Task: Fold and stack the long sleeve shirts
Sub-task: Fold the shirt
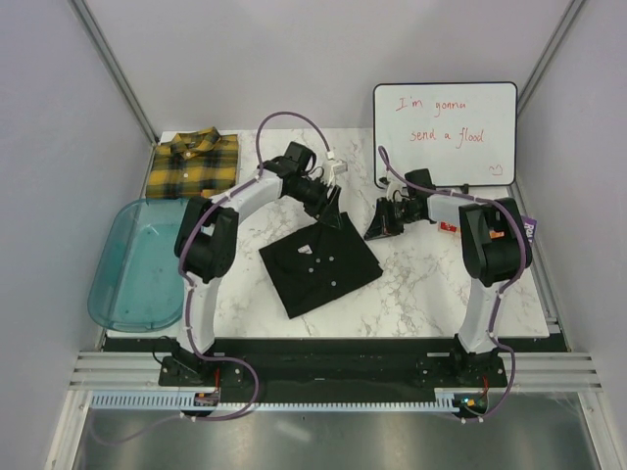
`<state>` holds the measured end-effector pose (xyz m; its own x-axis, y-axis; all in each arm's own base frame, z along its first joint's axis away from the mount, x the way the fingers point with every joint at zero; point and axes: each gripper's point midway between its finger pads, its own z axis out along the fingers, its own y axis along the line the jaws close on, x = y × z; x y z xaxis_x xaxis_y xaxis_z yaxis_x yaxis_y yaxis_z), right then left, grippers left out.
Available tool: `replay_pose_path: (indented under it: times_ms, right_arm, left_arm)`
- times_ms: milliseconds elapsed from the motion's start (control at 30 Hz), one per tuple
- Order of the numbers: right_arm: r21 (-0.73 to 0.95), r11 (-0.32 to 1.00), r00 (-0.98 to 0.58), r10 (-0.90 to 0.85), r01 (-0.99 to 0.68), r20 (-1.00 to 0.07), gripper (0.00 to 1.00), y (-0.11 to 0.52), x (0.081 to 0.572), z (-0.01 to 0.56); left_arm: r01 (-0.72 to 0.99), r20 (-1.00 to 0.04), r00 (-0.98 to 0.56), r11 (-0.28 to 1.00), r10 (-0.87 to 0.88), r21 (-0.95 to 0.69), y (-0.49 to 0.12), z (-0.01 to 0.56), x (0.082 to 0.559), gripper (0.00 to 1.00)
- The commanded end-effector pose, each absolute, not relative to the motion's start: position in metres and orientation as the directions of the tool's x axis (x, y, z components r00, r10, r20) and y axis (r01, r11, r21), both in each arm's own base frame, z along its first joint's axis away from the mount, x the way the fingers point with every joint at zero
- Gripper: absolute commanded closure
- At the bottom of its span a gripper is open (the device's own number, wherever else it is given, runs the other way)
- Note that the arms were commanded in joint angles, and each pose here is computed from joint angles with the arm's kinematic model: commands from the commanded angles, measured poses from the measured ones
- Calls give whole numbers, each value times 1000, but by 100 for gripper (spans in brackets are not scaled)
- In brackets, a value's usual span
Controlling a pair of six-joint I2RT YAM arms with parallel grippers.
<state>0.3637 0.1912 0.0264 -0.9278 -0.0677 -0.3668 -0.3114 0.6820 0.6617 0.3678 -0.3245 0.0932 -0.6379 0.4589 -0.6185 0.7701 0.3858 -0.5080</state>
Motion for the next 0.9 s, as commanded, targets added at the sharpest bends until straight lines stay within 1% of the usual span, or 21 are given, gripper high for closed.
replay_pose_path:
  times_ms: [0, 100, 200, 300, 400, 467, 500, 533, 567, 600, 633, 667, 733, 867]
  right_arm:
    - [707, 644, -915, 27, -292, -402, 85, 204, 388, 32]
    - [736, 630, -936, 39, -250, -351, 89, 205, 377, 23]
    - [778, 593, -956, 46, -207, -290, 90, 209, 359, 20]
    - [810, 555, -967, 39, -188, -251, 91, 212, 342, 22]
    - [829, 533, -974, 31, -172, -222, 91, 212, 325, 25]
    - [822, 539, -974, 12, -183, -224, 89, 209, 317, 27]
    - [810, 547, -967, 3, -211, -254, 88, 207, 318, 33]
    - [793, 560, -960, -12, -239, -280, 85, 200, 317, 34]
    - [780, 572, -954, -16, -254, -299, 84, 195, 318, 36]
    - [761, 582, -942, -24, -286, -335, 84, 192, 321, 44]
    - [751, 592, -938, -24, -292, -346, 83, 187, 322, 46]
    - [741, 597, -935, -41, -306, -353, 83, 184, 318, 46]
    - [734, 599, -930, -50, -320, -365, 83, 183, 313, 49]
    - [749, 592, -940, -47, -298, -337, 83, 183, 308, 42]
  left_arm:
    - [820, -656, -572, 368, 493, -438, -339, 91, 393, 43]
    - [820, -648, -572, 380, 504, -428, -344, 84, 401, 44]
    - [819, -619, -574, 386, 536, -425, -345, 75, 398, 44]
    - [811, -591, -585, 383, 556, -443, -339, 66, 388, 46]
    - [815, -585, -579, 385, 568, -433, -331, 67, 381, 48]
    - [824, -612, -567, 364, 551, -435, -327, 84, 379, 50]
    - [820, -611, -572, 362, 547, -444, -324, 86, 376, 50]
    - [817, -614, -577, 371, 539, -441, -319, 90, 377, 50]
    - [832, -639, -555, 363, 532, -420, -316, 105, 376, 50]
    - [834, -634, -552, 354, 542, -424, -311, 103, 369, 49]
    - [840, -633, -542, 342, 553, -421, -307, 106, 362, 47]
    - [859, -641, -512, 329, 572, -393, -303, 107, 359, 45]
    - [862, -628, -506, 329, 592, -385, -294, 107, 350, 43]
    - [866, -605, -499, 325, 620, -381, -287, 100, 341, 39]
